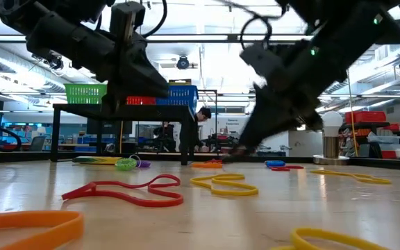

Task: Pick & Place Office Desk Supplies
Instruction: Put the black spring rubber band into the red bin on the shelf

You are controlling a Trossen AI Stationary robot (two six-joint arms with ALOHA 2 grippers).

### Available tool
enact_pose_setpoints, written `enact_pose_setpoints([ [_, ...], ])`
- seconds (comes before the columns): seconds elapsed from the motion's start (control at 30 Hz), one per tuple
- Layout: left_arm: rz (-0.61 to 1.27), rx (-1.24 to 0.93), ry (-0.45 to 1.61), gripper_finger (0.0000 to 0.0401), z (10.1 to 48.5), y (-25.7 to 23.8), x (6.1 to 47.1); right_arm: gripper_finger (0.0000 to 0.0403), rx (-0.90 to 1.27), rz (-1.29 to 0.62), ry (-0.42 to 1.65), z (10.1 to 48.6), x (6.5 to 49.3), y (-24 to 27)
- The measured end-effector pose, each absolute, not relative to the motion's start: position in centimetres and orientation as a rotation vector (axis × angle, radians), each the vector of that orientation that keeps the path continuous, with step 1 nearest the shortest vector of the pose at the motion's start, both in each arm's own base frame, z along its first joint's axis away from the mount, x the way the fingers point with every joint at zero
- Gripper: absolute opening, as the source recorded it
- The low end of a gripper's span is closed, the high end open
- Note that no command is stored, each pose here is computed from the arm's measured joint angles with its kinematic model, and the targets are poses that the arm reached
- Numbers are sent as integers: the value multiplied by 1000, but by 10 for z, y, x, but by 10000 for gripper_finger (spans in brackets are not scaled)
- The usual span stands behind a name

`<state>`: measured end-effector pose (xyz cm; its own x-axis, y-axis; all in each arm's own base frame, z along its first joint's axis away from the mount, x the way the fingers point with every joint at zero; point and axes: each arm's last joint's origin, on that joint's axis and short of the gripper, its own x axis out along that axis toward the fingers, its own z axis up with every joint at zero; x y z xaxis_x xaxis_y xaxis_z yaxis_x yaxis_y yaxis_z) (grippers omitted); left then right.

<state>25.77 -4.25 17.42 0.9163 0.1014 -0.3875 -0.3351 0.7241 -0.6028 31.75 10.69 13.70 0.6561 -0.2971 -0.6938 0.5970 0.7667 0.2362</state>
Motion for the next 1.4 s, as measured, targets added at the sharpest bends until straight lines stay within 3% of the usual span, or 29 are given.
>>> enact_pose_setpoints([
  [0.27, 178, -819, 339, 139, 172, -46, 263, 25, 300, -472, 557, 166, 339, 114],
  [0.57, 67, -437, 335, 172, 159, -57, 271, 25, 248, -393, 461, 191, 355, 119],
  [0.77, 25, -362, 313, 142, 161, -63, 271, 25, 260, -381, 443, 193, 357, 120],
  [1.03, -2, -347, 296, 21, 163, -64, 272, 25, 258, -370, 443, 194, 355, 124],
  [1.17, -6, -362, 302, 15, 165, -64, 271, 37, 265, -369, 443, 194, 355, 125],
  [1.4, 61, -367, 254, 15, 182, -59, 263, 114, 301, -396, 444, 192, 354, 124],
])
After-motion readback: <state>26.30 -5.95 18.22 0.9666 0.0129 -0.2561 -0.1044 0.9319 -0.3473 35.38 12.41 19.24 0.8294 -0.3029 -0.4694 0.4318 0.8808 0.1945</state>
